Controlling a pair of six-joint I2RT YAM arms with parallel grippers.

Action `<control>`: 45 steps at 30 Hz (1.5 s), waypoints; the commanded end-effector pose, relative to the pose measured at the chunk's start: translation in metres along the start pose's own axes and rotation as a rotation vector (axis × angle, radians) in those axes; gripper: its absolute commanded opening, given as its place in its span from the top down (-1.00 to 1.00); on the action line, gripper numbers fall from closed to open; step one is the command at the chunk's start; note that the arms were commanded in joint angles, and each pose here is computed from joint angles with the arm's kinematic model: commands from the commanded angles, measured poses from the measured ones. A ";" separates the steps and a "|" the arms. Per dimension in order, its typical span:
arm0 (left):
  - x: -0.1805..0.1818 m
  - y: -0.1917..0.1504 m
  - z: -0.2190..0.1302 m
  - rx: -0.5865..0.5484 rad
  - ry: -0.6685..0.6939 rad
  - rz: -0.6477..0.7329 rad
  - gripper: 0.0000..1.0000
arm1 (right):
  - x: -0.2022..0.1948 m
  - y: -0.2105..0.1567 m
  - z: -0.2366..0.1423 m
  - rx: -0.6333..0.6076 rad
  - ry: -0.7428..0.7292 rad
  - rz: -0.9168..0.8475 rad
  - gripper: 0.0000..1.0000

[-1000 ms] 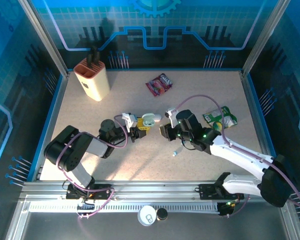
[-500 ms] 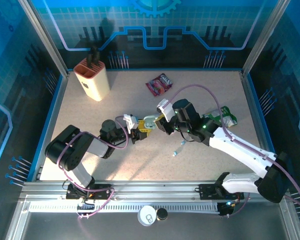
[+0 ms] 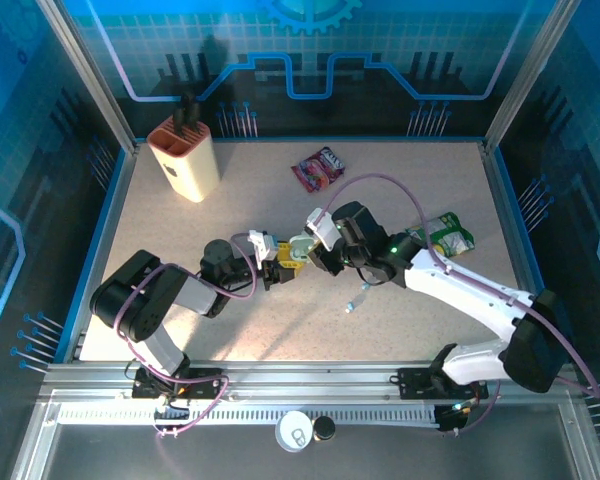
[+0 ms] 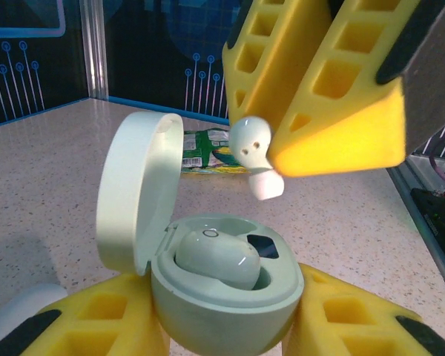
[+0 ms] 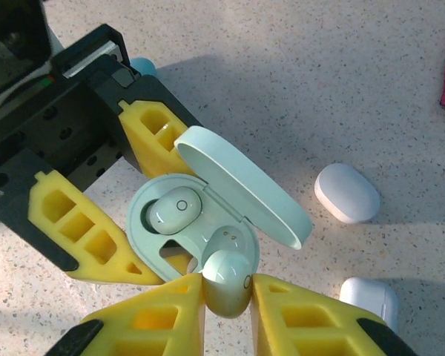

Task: Insert the wireless bluetooth earbuds into the charging case

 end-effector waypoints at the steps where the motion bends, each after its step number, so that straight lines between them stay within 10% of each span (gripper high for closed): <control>1: -0.005 0.005 0.003 -0.019 -0.049 0.048 0.28 | 0.003 0.007 0.001 0.011 -0.009 -0.041 0.58; 22: -0.008 0.007 0.003 -0.023 -0.060 0.052 0.29 | 0.008 0.009 0.012 0.064 -0.019 -0.087 0.44; 34: -0.007 0.007 0.003 -0.022 -0.053 0.046 0.29 | -0.003 0.023 -0.034 -0.202 0.040 0.078 0.03; 45: -0.009 0.009 0.003 -0.029 -0.048 0.057 0.29 | -0.031 0.047 0.000 -0.090 -0.003 0.288 0.31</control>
Point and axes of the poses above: each hand's point on the last joint's axis, 136 mm out from that joint toward the fingers, its own z axis out along the fingers, its own x axis along the line the jaws close on, y = z × x, the point moved 9 cm from there along -z, back along the fingers, and after that the axes turned 7 degrees about -z, right-handed, at the moved point
